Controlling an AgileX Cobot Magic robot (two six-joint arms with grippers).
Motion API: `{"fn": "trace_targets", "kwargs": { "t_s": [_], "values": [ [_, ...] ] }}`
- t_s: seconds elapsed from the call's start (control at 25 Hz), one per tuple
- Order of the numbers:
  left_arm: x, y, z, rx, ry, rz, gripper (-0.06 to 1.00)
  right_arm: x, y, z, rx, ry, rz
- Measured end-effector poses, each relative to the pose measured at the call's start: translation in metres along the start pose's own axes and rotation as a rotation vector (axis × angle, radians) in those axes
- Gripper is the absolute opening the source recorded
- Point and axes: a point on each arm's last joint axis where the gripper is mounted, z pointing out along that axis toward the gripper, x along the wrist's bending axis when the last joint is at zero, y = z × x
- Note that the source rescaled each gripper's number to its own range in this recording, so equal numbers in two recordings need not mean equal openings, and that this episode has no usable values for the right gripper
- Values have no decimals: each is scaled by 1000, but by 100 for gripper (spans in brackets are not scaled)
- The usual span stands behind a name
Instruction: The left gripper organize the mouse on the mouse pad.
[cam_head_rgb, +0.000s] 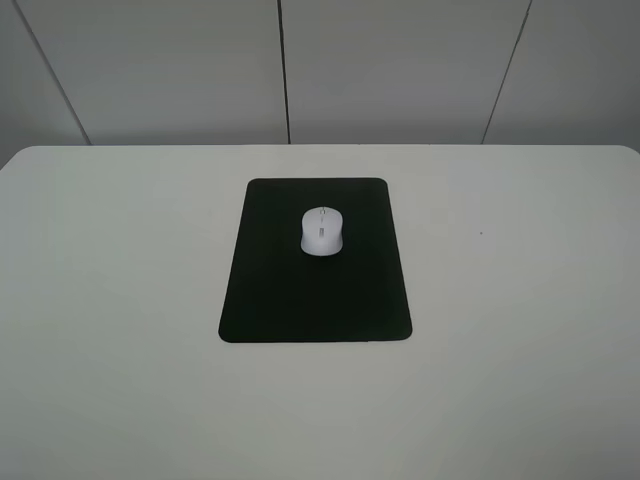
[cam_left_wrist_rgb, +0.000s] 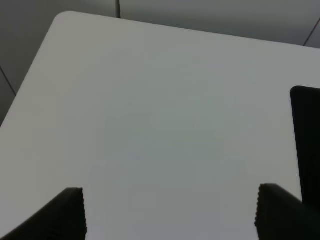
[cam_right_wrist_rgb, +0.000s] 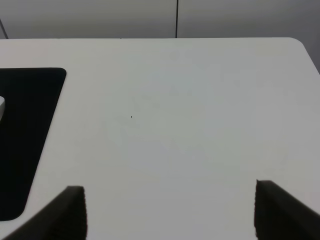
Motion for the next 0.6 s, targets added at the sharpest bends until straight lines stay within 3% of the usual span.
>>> {"fn": "trace_targets", "kwargs": {
  "t_s": [0.4, 0.6],
  "values": [
    [15, -60, -29, -57, -93, 53, 49, 0, 0, 0, 0, 0, 0],
    [25, -81, -47, -102, -98, 63, 49, 0, 0, 0, 0, 0, 0]
  ]
}}
